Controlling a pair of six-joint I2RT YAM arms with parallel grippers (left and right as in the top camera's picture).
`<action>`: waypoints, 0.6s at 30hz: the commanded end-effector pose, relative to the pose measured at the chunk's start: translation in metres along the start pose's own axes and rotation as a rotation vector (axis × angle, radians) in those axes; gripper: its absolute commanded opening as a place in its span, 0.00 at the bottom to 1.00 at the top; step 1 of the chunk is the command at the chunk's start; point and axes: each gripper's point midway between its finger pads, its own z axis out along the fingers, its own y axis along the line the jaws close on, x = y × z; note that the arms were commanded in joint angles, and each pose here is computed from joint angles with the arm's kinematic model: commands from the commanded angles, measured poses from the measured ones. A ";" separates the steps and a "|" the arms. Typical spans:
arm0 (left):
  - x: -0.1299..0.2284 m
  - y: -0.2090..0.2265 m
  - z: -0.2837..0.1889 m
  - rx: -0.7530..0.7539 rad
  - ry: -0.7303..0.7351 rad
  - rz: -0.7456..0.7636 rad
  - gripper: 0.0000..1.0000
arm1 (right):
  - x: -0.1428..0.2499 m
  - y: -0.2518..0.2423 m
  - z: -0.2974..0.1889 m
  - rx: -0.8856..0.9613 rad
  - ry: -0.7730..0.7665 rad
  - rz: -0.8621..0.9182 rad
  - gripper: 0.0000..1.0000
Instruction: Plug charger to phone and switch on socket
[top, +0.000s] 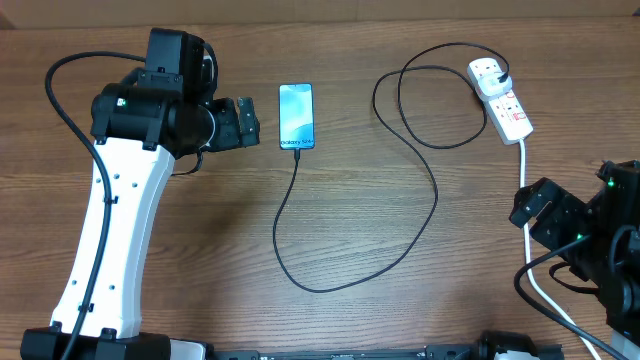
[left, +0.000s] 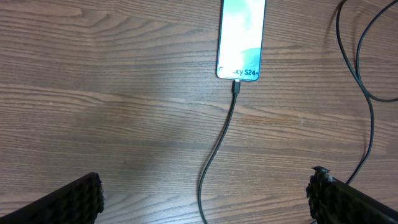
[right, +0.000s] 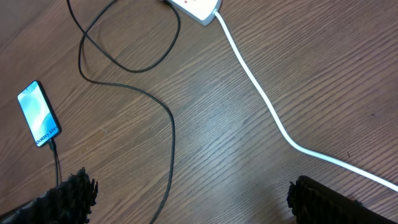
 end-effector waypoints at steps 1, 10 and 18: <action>0.000 -0.001 0.002 0.000 0.002 -0.001 1.00 | 0.002 0.000 0.001 -0.001 0.005 0.000 1.00; 0.000 -0.001 0.002 0.000 0.002 -0.001 1.00 | 0.002 -0.003 0.001 0.016 0.005 -0.007 1.00; 0.000 -0.001 0.002 0.000 0.002 -0.001 0.99 | 0.010 0.009 0.008 -0.056 0.022 -0.018 1.00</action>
